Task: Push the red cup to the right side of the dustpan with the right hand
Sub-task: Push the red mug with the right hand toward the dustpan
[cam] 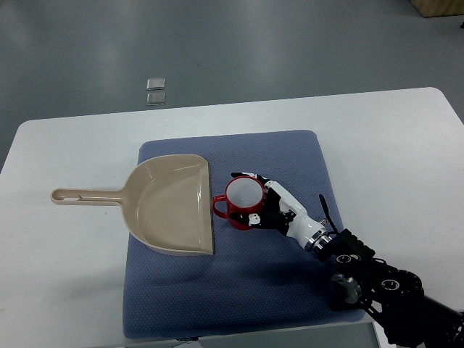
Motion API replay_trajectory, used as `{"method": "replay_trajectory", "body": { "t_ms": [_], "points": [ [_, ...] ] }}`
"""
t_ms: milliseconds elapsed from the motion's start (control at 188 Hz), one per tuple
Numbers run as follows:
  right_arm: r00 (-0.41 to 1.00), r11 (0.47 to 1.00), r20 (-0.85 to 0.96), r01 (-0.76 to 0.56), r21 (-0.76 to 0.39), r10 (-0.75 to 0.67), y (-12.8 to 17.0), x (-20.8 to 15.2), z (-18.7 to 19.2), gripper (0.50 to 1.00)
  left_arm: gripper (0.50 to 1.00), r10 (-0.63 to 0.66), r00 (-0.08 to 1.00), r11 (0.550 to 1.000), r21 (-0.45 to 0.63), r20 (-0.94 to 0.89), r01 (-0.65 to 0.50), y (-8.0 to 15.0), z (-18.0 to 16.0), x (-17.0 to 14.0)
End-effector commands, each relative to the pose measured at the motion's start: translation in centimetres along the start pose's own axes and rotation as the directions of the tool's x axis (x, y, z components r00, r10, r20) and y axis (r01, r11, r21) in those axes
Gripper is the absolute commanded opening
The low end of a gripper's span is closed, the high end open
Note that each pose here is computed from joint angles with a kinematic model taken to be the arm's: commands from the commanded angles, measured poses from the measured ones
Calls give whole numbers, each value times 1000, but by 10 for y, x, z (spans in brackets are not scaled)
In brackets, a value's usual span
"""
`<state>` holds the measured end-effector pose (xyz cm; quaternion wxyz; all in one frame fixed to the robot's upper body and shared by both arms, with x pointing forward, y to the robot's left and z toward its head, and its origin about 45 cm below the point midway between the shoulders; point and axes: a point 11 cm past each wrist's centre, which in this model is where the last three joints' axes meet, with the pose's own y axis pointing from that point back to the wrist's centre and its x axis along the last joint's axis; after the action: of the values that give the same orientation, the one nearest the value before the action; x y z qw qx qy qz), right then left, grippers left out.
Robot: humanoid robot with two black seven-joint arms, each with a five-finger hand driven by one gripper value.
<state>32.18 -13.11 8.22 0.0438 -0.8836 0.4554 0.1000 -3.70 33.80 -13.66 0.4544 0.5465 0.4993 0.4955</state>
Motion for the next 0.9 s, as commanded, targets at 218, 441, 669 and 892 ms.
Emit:
{"method": "replay_trajectory", "body": {
  "t_ms": [218, 441, 669, 892],
  "points": [
    [1000, 1000, 15, 3, 7, -3, -1, 0, -2, 926, 1000, 0, 1000, 1000, 0, 0, 0, 0, 0, 0],
    [1000, 1000, 23, 9, 25, -9, -5, -2, -8, 926, 1000, 0, 1000, 1000, 0, 1, 0, 0, 0, 0],
    [1000, 999, 25, 12, 32, -13, -7, -3, -10, 926, 1000, 0, 1000, 1000, 0, 0, 0, 0, 0, 0],
    [1000, 999, 23, 14, 30, -15, -6, -4, -10, 926, 1000, 0, 1000, 1000, 0, 1, 0, 0, 0, 0]
  ]
}}
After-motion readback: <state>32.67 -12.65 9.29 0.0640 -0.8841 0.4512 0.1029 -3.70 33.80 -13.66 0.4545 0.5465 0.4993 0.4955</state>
